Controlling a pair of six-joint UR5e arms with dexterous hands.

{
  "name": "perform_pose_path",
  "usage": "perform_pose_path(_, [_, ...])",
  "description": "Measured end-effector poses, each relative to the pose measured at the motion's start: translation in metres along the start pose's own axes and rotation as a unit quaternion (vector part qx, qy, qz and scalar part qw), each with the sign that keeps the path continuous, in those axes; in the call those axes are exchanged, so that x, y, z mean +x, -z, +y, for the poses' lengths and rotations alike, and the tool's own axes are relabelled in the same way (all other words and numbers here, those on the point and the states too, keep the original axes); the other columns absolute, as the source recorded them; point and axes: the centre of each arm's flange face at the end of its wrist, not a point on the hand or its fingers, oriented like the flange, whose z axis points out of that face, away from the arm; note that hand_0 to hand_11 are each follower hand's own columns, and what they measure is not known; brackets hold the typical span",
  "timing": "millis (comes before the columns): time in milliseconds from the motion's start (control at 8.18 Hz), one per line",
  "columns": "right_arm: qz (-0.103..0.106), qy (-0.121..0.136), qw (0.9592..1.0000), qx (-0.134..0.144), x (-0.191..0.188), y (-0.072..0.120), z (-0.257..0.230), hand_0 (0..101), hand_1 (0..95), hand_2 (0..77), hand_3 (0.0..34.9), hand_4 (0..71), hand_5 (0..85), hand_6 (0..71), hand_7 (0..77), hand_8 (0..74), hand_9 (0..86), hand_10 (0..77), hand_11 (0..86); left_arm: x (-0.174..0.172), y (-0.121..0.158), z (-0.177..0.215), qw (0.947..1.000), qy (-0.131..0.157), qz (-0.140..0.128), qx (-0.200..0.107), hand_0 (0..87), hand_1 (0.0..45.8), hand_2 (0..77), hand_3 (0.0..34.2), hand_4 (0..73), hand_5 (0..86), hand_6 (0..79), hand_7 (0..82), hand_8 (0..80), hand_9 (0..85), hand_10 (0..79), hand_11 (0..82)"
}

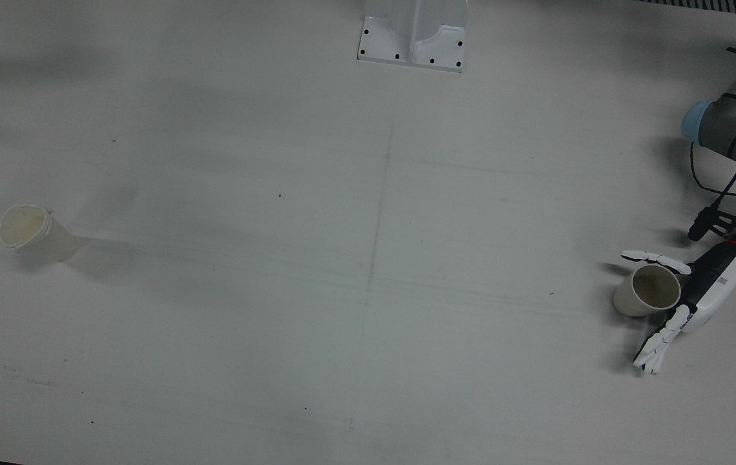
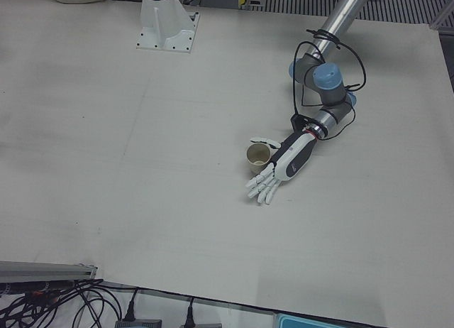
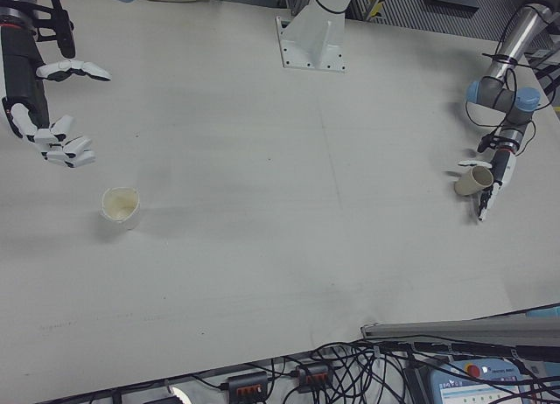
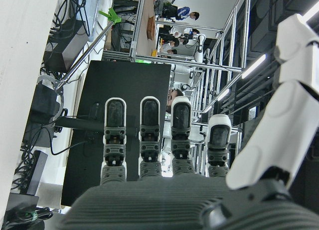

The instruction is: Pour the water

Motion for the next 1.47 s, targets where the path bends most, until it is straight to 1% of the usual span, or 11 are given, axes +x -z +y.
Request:
perform_pose_path(122, [-0.001, 0.000, 1.0000, 0.000, -0.001, 0.000, 0.000, 46, 10.9, 21.3, 11.1, 7.1, 69.8, 32.2, 51.8, 30.0, 41.5, 26.2, 39.3, -0.001, -0.001, 0.002, 1.0000, 0.002, 0.000, -0.001, 57.5, 22.9, 13.1, 12.1, 3.8, 6.5, 0.0, 8.7, 0.5, 1.1, 0.0, 0.0])
perform_pose_path(244, [-0.002, 0.000, 1.0000, 0.000, -0.001, 0.000, 0.000, 46, 10.9, 20.7, 11.0, 7.1, 69.8, 32.2, 51.8, 30.0, 41.5, 26.2, 38.7, 0.000, -0.003, 0.005, 1.0000, 0.004, 0.003, -0.004, 56.4, 20.7, 10.4, 15.4, 2.2, 6.0, 0.0, 8.7, 0.5, 1.1, 0.0, 0.0])
perform_pose_path(489, [-0.004, -0.002, 1.0000, -0.001, -0.004, 0.003, -0.001, 46, 10.9, 20.7, 11.1, 4.9, 69.8, 31.1, 51.3, 27.8, 40.4, 26.2, 38.7, 0.006, -0.006, 0.008, 0.9995, 0.020, 0.023, 0.007, 57.4, 22.9, 7.1, 17.2, 2.7, 12.5, 0.0, 10.4, 0.5, 1.1, 0.0, 0.0])
perform_pose_path(611, [-0.006, -0.003, 1.0000, -0.001, -0.006, 0.005, -0.002, 46, 10.9, 20.7, 11.0, 4.9, 70.4, 30.0, 50.2, 27.8, 40.4, 26.2, 38.7, 0.008, -0.005, 0.008, 0.9991, 0.027, 0.029, 0.018, 61.5, 24.5, 7.1, 16.8, 19.1, 37.1, 3.8, 12.0, 1.6, 1.1, 0.0, 0.0])
perform_pose_path(733, [-0.007, -0.005, 1.0000, -0.001, -0.007, 0.006, -0.001, 46, 12.5, 20.7, 11.2, 4.9, 70.4, 30.0, 50.2, 27.8, 40.4, 25.1, 38.2, 0.009, -0.004, 0.007, 0.9988, 0.030, 0.030, 0.027, 65.6, 24.5, 7.1, 14.8, 19.1, 37.1, 3.8, 12.0, 1.6, 1.1, 0.0, 0.0])
perform_pose_path(856, [-0.008, -0.006, 0.9999, -0.002, -0.008, 0.006, -0.001, 46, 12.5, 20.7, 11.2, 4.9, 70.4, 30.0, 50.2, 27.8, 40.4, 25.1, 38.2, 0.009, -0.003, 0.006, 0.9986, 0.030, 0.029, 0.032, 75.3, 19.6, 5.5, 8.9, 35.5, 49.1, 6.5, 18.0, 2.2, 1.1, 6.0, 8.7])
perform_pose_path(978, [-0.008, -0.007, 0.9999, -0.001, -0.008, 0.007, -0.001, 46, 12.5, 20.2, 11.2, 3.8, 70.4, 27.8, 49.1, 26.7, 38.7, 25.1, 37.1, 0.010, -0.003, 0.008, 0.9984, 0.032, 0.027, 0.038, 75.3, 19.6, 5.5, 8.9, 35.5, 49.1, 6.5, 18.0, 2.2, 1.1, 6.0, 8.7])
perform_pose_path(1100, [-0.009, -0.007, 0.9999, -0.001, -0.010, 0.009, 0.000, 46, 12.5, 20.2, 11.1, 3.8, 70.4, 27.8, 49.1, 26.7, 38.7, 25.1, 37.1, 0.014, -0.005, 0.014, 0.9980, 0.039, 0.025, 0.042, 79.8, 28.4, 13.6, 8.3, 37.6, 49.1, 10.4, 19.1, 3.3, 3.3, 4.9, 10.4])
perform_pose_path(1222, [-0.012, -0.008, 0.9999, -0.002, -0.013, 0.010, 0.000, 46, 12.5, 20.2, 11.1, 3.8, 69.8, 28.9, 49.1, 26.7, 38.7, 25.1, 37.1, 0.019, -0.008, 0.024, 0.9970, 0.055, 0.019, 0.052, 79.8, 28.4, 13.6, 8.3, 37.6, 49.1, 10.4, 19.1, 3.3, 3.3, 4.9, 10.4])
perform_pose_path(1344, [-0.017, -0.011, 0.9998, -0.001, -0.017, 0.012, 0.001, 46, 12.5, 20.2, 11.1, 3.3, 70.4, 25.6, 48.0, 26.7, 36.0, 24.0, 36.0, 0.027, -0.010, 0.036, 0.9951, 0.076, 0.016, 0.061, 79.7, 28.9, 19.1, 8.3, 37.6, 49.1, 10.4, 20.2, 4.9, 3.3, 6.5, 13.1])
perform_pose_path(1467, [-0.027, -0.018, 0.9995, 0.000, -0.025, 0.013, 0.000, 46, 12.5, 20.2, 11.1, 3.3, 69.8, 27.8, 48.0, 26.7, 37.1, 24.0, 36.0, 0.036, -0.011, 0.049, 0.9924, 0.101, 0.015, 0.069, 80.0, 30.0, 25.6, 8.3, 37.6, 49.1, 11.4, 21.3, 4.9, 3.3, 6.5, 13.1])
